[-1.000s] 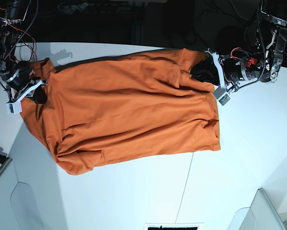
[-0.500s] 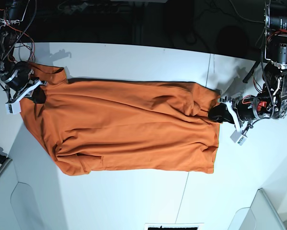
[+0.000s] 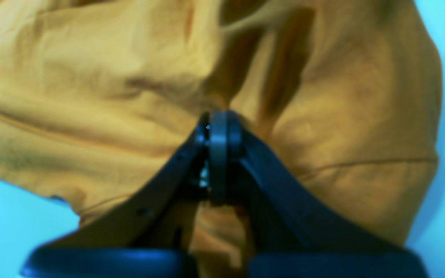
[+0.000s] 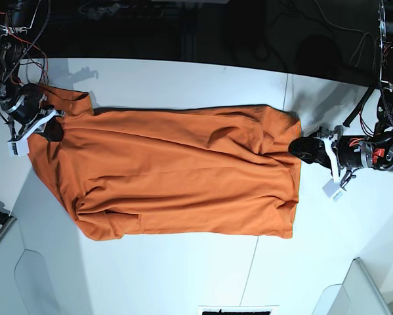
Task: Layout the t-shirt on the table in an organized manner, then fold the t-shirt properly
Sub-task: 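Regrasp the shirt edge with the left gripper and lift it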
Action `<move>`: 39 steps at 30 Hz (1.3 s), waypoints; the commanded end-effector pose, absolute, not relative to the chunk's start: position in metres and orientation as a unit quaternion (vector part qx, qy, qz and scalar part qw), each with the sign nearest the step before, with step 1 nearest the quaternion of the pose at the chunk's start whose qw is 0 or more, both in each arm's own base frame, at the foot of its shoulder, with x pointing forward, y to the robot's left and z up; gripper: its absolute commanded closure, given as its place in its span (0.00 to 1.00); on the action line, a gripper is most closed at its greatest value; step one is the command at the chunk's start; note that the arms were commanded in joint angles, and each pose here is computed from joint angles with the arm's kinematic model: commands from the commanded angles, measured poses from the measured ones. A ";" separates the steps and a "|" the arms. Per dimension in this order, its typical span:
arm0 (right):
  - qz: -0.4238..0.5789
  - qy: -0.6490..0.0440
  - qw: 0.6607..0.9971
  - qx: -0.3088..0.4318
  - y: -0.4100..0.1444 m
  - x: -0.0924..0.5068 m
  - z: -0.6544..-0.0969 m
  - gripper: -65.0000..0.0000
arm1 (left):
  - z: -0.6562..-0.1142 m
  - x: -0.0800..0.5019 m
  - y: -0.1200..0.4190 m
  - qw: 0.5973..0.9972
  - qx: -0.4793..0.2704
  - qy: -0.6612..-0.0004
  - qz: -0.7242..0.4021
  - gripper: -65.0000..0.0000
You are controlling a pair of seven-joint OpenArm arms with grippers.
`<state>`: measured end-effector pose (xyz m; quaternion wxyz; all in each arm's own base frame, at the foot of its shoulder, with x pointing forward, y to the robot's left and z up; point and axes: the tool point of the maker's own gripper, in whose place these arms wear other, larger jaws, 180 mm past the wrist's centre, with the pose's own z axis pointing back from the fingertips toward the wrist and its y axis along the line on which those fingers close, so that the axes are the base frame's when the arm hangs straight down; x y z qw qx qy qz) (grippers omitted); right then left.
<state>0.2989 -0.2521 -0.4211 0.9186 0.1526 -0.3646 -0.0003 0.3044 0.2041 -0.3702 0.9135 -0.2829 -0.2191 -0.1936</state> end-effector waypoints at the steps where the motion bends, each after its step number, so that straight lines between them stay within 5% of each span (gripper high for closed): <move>1: 0.005 -0.358 0.923 0.138 -0.261 0.299 -0.419 1.00 | -0.356 0.310 0.203 0.905 -0.286 -0.239 -0.206 0.51; 13: 0.005 -0.356 0.924 0.138 -0.260 0.299 -0.420 1.00 | -0.378 0.349 0.217 0.916 -0.159 -0.314 -0.193 0.49; 26: 0.005 -0.355 0.924 0.140 -0.259 0.298 -0.421 1.00 | -0.389 0.359 0.222 0.928 -0.176 -0.291 -0.155 0.49; 39: 0.005 -0.352 0.926 0.138 -0.259 0.296 -0.422 1.00 | -0.362 0.327 0.166 0.889 -0.255 -0.297 -0.238 0.49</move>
